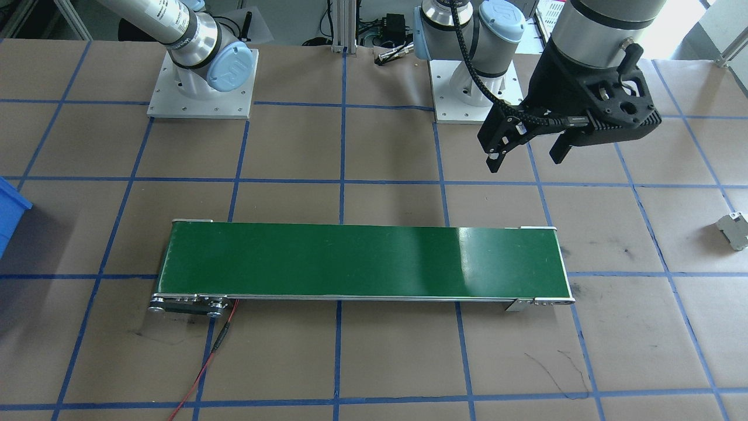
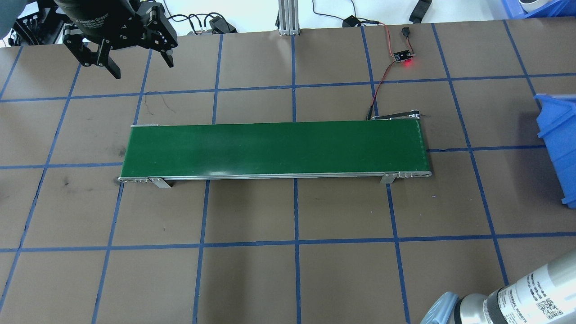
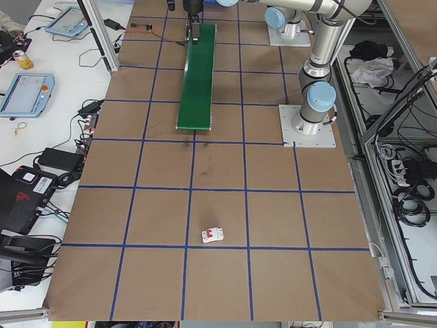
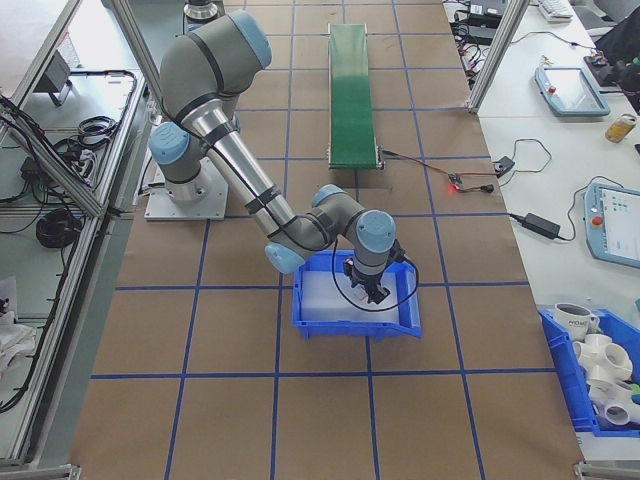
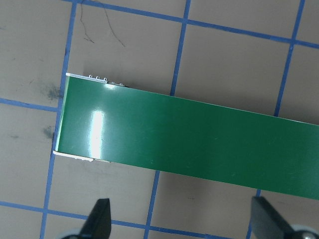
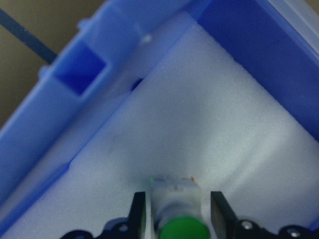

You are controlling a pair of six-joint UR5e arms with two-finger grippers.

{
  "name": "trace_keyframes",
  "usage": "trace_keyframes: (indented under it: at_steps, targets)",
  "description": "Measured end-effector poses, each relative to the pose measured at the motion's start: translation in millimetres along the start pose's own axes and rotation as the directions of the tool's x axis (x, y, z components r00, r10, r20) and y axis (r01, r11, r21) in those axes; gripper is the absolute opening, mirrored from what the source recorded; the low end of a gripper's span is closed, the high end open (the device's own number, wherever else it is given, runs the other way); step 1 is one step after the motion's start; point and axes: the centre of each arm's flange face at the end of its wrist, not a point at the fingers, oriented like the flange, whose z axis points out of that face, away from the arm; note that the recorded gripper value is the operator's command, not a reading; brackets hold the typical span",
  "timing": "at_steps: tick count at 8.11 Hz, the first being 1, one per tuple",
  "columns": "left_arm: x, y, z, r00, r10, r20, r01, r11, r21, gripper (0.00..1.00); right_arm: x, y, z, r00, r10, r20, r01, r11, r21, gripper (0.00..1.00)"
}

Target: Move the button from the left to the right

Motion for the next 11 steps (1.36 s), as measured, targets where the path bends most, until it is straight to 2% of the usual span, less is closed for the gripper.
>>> trace_keyframes:
  at_steps: [2, 4, 6, 8, 11]
  targets:
    - [0, 0, 0, 1.0, 0.0, 0.0, 0.0, 1.0, 0.0, 1.0, -3, 1, -30, 0.999, 0.005, -0.044, -0.005, 1.0, 0.0, 1.0]
    - [0, 0, 0, 1.0, 0.0, 0.0, 0.0, 1.0, 0.0, 1.0, -19, 1, -90, 0.997, 0.029, -0.077, -0.029, 1.0, 0.004, 1.0]
    - [0, 0, 0, 1.0, 0.0, 0.0, 0.0, 1.0, 0.0, 1.0, -60, -17, -160, 0.994, 0.095, -0.058, -0.095, 0.995, 0.005, 1.0]
    - [0, 0, 1, 1.0, 0.0, 0.0, 0.0, 1.0, -0.002, 1.0, -123, -63, -222, 0.983, 0.185, -0.021, -0.185, 0.983, -0.007, 1.0]
    - [0, 0, 1, 1.0, 0.0, 0.0, 0.0, 1.0, -0.002, 1.0, -233, -149, -284, 0.946, 0.325, 0.005, -0.325, 0.945, -0.021, 1.0]
